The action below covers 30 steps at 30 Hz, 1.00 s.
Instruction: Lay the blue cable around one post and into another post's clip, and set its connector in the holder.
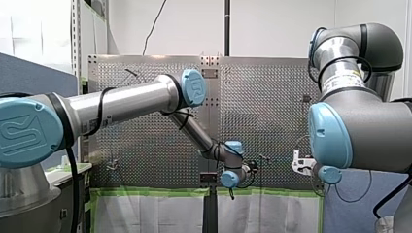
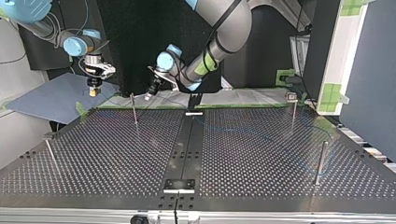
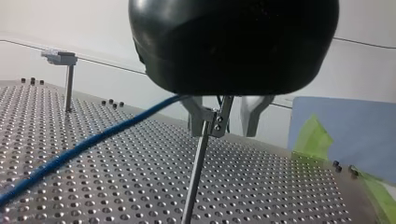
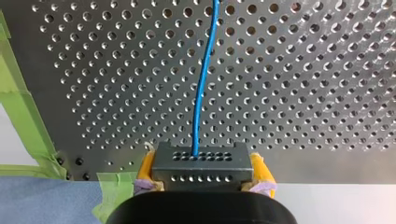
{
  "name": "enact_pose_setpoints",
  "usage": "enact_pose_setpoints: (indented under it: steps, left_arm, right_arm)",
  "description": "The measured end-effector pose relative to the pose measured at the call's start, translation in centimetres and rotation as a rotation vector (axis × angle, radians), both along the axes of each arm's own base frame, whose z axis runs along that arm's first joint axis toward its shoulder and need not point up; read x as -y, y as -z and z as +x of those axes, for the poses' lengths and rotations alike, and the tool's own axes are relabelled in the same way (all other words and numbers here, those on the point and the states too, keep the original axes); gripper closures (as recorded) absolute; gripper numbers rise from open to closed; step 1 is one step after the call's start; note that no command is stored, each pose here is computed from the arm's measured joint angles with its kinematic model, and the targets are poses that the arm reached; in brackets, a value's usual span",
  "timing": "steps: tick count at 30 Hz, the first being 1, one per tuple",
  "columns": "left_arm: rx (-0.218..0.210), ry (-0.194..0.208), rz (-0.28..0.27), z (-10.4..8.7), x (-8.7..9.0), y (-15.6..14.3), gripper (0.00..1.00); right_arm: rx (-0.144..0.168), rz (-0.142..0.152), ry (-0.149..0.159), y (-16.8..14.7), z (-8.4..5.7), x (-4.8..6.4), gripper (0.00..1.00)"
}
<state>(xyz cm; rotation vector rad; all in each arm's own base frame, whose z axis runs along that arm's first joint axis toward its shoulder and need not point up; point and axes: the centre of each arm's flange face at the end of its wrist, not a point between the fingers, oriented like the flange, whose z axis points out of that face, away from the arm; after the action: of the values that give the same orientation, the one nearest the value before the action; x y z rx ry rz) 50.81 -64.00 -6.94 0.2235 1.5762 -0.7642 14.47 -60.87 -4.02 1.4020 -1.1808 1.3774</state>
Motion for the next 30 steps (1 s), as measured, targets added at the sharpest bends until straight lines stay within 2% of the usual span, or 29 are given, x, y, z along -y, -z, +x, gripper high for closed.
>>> enact_pose_setpoints:
  steps: [3,4,12,19,24,27,30]
  left_arm:
    - [-0.004,-0.002,0.006,-0.1,-0.2,0.1,0.22]
    - [-0.005,-0.002,0.007,-0.1,-0.3,0.2,0.00]
    - [0.015,0.006,0.042,-0.7,-0.5,-1.3,0.00]
    - [0.076,0.013,0.057,-1.7,-0.5,-4.2,0.00]
    - [0.102,0.034,0.069,-3.8,0.4,-6.0,0.00]
    - [0.093,0.045,0.085,-5.7,0.9,-6.8,0.00]
    - [0.077,0.049,0.077,-7.8,1.5,-7.8,0.00]
  right_arm:
    - [0.000,0.001,-0.003,0.0,0.1,0.0,1.00]
    - [0.001,0.002,-0.004,0.0,0.1,-0.1,1.00]
    - [0.000,0.009,-0.012,0.1,0.6,-0.2,1.00]
    - [0.003,0.008,-0.027,0.1,1.3,-0.4,1.00]
    - [0.014,0.004,-0.032,0.1,1.6,-0.4,1.00]
    - [0.018,0.003,-0.033,0.1,1.7,-0.4,1.00]
    - [0.018,0.007,-0.035,0.2,1.8,-0.5,1.00]
